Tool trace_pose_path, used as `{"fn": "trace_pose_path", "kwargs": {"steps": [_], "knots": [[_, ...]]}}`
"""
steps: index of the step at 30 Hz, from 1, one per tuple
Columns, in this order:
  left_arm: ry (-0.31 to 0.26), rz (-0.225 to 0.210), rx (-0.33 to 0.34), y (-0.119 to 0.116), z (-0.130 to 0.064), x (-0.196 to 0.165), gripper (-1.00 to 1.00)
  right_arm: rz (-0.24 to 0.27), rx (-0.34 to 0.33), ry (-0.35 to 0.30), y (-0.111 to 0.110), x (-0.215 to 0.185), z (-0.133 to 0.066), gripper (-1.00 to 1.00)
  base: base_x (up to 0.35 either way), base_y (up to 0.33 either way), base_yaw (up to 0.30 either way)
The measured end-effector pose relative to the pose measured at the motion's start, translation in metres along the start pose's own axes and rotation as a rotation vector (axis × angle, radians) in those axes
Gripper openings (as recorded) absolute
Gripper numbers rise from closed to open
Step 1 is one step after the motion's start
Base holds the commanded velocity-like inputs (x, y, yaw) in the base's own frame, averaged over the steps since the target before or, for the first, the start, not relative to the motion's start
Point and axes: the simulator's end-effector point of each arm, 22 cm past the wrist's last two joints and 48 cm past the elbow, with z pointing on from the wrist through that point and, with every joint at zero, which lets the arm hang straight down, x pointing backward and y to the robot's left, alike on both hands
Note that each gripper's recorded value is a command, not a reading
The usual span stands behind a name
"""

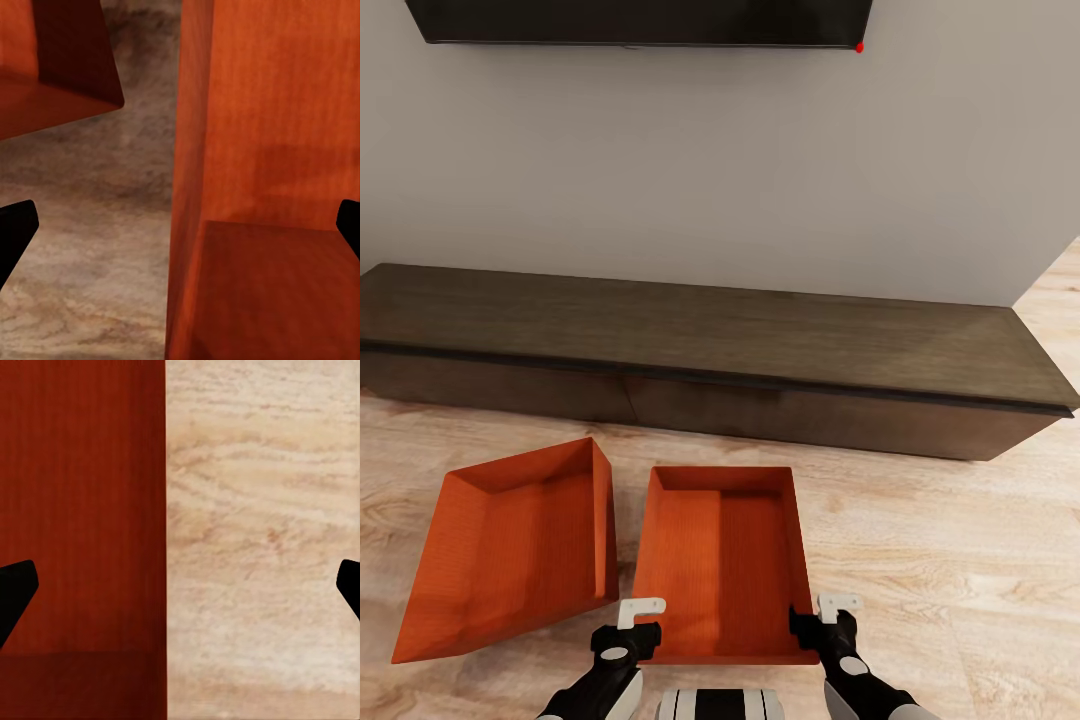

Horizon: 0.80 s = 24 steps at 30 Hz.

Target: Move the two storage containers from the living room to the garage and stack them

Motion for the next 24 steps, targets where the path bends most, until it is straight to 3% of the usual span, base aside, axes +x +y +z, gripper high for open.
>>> {"fn": "trace_pose_path", "kwargs": {"steps": [24], "knots": [[0.001, -0.001, -0.009, 0.0014, -0.0001, 0.0004, 1.0, 0.002, 0.0, -0.021, 0.0001, -0.0046, -0.0001, 1.0, 0.0, 0.0, 0.0]]}}
